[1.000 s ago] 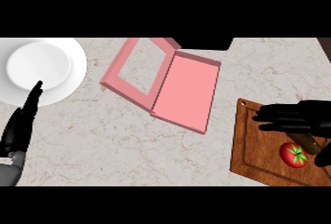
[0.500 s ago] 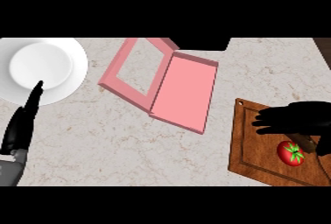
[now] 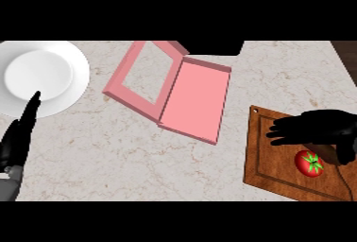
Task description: Pick the tomato from the cutting board and place it in the cardboard box
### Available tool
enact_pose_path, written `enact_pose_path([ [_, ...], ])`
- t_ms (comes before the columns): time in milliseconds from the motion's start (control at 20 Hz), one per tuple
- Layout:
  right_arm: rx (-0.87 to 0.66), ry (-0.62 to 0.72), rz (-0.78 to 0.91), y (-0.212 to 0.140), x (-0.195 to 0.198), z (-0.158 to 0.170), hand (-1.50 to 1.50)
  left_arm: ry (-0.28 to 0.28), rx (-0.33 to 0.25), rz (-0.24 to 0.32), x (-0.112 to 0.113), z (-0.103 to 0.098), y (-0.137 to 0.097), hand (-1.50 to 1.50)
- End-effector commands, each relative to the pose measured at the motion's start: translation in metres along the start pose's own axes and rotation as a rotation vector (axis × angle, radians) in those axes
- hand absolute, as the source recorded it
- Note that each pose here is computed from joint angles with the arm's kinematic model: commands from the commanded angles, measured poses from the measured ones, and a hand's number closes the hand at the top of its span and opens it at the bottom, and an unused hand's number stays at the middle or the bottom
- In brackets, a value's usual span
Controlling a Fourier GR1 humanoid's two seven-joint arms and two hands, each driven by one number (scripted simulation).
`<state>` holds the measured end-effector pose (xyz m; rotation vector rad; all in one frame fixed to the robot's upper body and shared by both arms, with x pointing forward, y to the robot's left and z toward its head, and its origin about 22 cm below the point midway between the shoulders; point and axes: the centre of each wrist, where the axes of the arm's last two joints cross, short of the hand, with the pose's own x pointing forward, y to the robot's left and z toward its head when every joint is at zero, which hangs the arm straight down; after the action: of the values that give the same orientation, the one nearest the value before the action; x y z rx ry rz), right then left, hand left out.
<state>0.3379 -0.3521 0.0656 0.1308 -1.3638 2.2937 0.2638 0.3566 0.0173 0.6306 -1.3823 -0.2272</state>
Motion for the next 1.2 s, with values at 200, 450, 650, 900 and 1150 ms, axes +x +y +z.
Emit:
enact_pose_path([
  [200,0.021,-0.229,-0.069,-0.01,-0.006,0.006,-1.5,0.006,-0.002,-0.005,0.009,-0.002,-0.007,0.0],
  [450,-0.007,-0.3,-0.072,0.008,0.011,-0.008,-1.5,0.021,0.006,-0.009,-0.019,0.01,-0.004,0.0],
  [650,0.06,-0.286,-0.038,-0.001,0.016,0.014,-1.5,0.031,0.01,0.0,-0.01,-0.007,0.002,0.0],
  [900,0.103,-0.189,0.007,0.001,0.015,0.01,-1.5,0.005,0.022,-0.014,0.016,-0.004,-0.005,0.0],
  [1150,0.104,-0.155,0.003,0.035,0.02,-0.015,-1.5,0.016,0.008,-0.008,-0.018,0.016,-0.015,0.0],
])
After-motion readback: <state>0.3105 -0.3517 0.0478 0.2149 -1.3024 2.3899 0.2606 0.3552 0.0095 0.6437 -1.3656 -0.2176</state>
